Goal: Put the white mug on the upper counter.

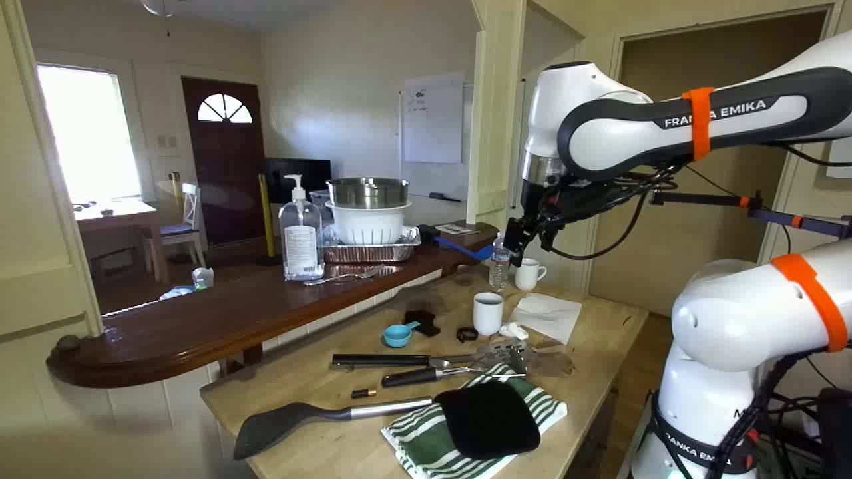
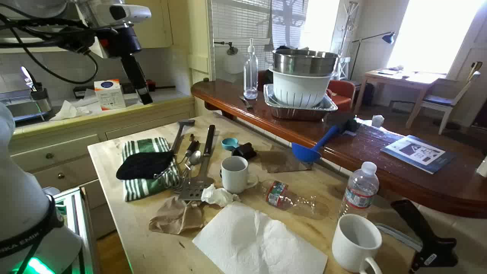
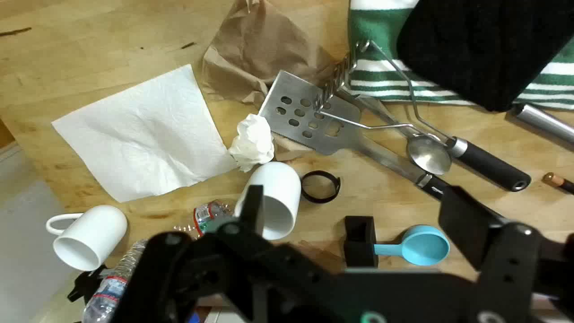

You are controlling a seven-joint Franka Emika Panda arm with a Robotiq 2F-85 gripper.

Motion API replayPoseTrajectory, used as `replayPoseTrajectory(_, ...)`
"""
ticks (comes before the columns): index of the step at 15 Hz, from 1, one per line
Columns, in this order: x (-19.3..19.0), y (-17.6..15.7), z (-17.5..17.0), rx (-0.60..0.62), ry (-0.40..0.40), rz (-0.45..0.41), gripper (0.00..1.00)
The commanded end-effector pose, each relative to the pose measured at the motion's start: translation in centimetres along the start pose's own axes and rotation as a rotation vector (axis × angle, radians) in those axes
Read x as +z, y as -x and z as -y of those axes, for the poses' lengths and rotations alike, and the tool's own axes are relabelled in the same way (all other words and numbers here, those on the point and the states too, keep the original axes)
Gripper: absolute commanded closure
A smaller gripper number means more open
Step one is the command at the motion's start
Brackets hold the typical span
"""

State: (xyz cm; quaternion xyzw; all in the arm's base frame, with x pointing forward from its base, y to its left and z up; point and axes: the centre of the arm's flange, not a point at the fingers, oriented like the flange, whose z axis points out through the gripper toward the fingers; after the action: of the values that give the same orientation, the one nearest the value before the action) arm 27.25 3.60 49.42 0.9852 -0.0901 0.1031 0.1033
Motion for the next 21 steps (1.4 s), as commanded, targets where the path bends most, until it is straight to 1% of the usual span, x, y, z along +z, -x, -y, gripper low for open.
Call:
replayPoseTrajectory(1,0.1,0.0,0.0,0.0,0.0,0.002,0.0)
replayPoseTrajectory(8,0.1,0.0,0.0,0.0,0.001,0.003,0.0)
replayPoseTrajectory(9,0.8,-1.2,-0.7,0.071,0.024,0.032,0.0)
replayPoseTrajectory(10,1.7,-2.3,-1.6,0.156,0.053,0.011,0.0)
replayPoseTrajectory(11,2.2,-3.2,-2.7,0.201,0.056,0.034,0.0)
replayPoseTrajectory(14,4.7,-7.1,-7.9,0.344,0.065,0.11,0.0)
replayPoseTrajectory(16,6.5,-9.1,-10.5,0.449,0.021,0.14,0.0)
replayPoseTrajectory(17,7.4,-9.9,-11.6,0.496,-0.02,0.143,0.0)
replayPoseTrajectory(19,9.5,-11.6,-13.2,0.581,-0.079,0.158,0.0)
replayPoseTrajectory(20,7.6,-8.1,-12.7,0.505,-0.024,0.128,0.0)
replayPoseTrajectory(21,8.4,-8.7,-13.2,0.513,-0.029,0.144,0.0)
